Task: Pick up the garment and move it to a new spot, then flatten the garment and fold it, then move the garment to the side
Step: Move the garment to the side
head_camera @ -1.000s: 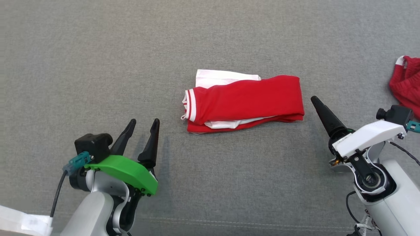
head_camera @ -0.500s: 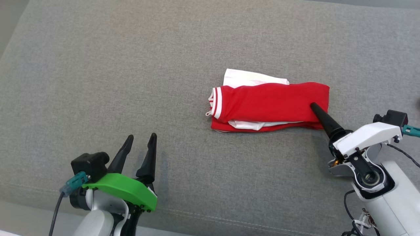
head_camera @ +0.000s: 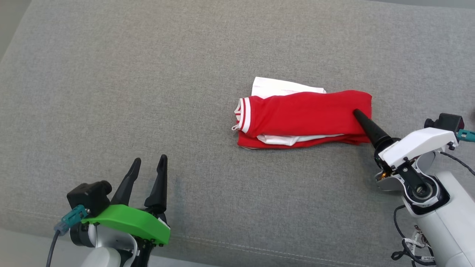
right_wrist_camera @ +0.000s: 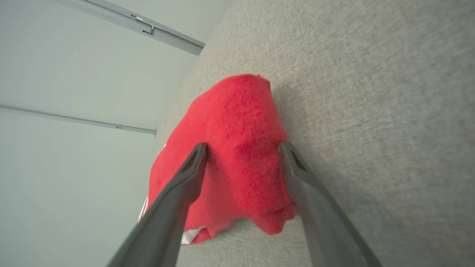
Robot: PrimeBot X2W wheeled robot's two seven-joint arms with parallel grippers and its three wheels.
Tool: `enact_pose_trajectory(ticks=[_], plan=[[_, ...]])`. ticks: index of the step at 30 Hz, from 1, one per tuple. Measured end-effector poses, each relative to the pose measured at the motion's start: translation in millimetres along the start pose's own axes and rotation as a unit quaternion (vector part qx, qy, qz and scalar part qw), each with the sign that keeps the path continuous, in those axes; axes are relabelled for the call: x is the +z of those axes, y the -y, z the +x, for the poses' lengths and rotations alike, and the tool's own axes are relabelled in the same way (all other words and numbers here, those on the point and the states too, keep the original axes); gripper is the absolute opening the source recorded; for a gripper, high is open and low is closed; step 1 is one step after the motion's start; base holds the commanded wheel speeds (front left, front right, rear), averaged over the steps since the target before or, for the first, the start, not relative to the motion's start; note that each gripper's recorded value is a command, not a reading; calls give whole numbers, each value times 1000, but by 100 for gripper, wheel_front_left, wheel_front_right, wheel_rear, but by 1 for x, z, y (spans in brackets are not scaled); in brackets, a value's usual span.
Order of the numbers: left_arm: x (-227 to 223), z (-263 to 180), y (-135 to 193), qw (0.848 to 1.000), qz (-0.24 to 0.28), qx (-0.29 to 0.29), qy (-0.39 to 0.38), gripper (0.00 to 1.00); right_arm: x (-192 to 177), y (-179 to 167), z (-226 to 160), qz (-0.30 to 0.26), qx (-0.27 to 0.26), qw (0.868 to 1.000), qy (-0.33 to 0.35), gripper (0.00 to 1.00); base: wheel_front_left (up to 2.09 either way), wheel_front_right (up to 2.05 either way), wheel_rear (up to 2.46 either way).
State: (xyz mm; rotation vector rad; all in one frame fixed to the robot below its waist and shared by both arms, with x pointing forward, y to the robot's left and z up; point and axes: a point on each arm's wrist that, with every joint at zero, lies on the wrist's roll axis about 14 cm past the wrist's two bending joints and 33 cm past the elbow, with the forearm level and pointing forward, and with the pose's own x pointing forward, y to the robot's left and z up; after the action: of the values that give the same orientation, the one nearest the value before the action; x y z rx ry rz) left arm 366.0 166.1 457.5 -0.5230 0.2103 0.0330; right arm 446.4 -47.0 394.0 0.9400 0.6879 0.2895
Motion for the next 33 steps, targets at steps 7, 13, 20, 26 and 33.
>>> enact_pose_trajectory(ticks=[7,13,20,26,33], plan=[[-2,5,9,1000,-5,-13,-3,100,11,20,-6,-23,-26,999,7,100,0,0,0],[-1,6,12,1000,-7,-16,-2,100,8,25,-4,-20,-32,999,-7,100,0,0,0],[0,4,9,1000,-11,-9,1,100,1,14,9,-22,-17,999,-33,100,0,0,0],[3,1,5,1000,-13,1,7,100,-3,3,20,-28,-5,998,-47,23,0,0,0],[9,-1,3,1000,-17,7,16,100,-3,-6,21,-39,12,998,-52,0,0,0,0]])
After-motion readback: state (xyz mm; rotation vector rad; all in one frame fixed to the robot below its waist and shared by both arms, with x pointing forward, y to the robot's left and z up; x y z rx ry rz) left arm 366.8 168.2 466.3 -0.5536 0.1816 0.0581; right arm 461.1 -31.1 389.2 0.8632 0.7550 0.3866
